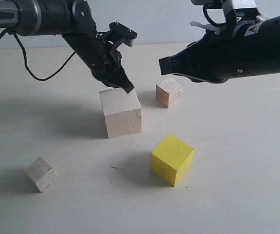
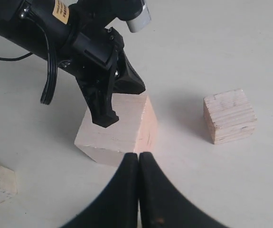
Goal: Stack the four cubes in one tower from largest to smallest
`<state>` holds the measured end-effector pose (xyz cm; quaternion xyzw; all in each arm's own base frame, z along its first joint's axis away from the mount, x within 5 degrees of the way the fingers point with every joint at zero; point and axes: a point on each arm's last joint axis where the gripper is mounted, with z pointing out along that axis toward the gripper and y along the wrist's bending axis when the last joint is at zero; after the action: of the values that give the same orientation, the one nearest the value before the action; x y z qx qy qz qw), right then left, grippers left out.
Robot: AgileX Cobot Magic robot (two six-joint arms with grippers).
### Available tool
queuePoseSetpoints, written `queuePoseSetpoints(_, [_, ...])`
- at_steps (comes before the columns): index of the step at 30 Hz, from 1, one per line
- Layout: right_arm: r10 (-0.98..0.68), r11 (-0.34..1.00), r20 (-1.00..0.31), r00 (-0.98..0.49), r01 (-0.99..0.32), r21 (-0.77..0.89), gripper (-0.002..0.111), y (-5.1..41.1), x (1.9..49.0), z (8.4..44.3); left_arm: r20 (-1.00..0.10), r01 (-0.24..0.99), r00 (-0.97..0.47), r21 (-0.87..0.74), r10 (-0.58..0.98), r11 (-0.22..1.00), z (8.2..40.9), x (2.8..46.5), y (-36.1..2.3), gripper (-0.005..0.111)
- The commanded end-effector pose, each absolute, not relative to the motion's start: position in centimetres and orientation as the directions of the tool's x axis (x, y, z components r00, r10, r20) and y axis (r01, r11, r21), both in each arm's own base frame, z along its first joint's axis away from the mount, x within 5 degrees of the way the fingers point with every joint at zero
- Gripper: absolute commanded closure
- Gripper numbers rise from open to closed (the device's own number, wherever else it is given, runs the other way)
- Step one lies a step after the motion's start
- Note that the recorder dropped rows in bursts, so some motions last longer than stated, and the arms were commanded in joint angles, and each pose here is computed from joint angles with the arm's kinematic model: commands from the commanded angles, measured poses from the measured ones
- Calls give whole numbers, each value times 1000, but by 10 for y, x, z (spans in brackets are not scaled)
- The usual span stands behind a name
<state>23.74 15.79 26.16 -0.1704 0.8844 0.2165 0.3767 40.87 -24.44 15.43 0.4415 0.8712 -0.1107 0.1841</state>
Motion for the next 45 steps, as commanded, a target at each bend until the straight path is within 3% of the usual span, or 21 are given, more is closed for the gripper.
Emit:
queuePoseSetpoints(1, [-145,847,-745,-651,-471,246,108,158,237,262,-392,822,-543,-66,742,566,156,403,-245,107])
queuePoseSetpoints(23, [-148,847,-744,-651,-472,245,108,158,237,262,-472,921,-380,-114,796,372,160,395,-255,107])
queuePoseSetpoints(45, [-148,847,-744,-651,-472,245,108,158,237,262,-484,930,-363,-137,796,340,161,392,-257,107])
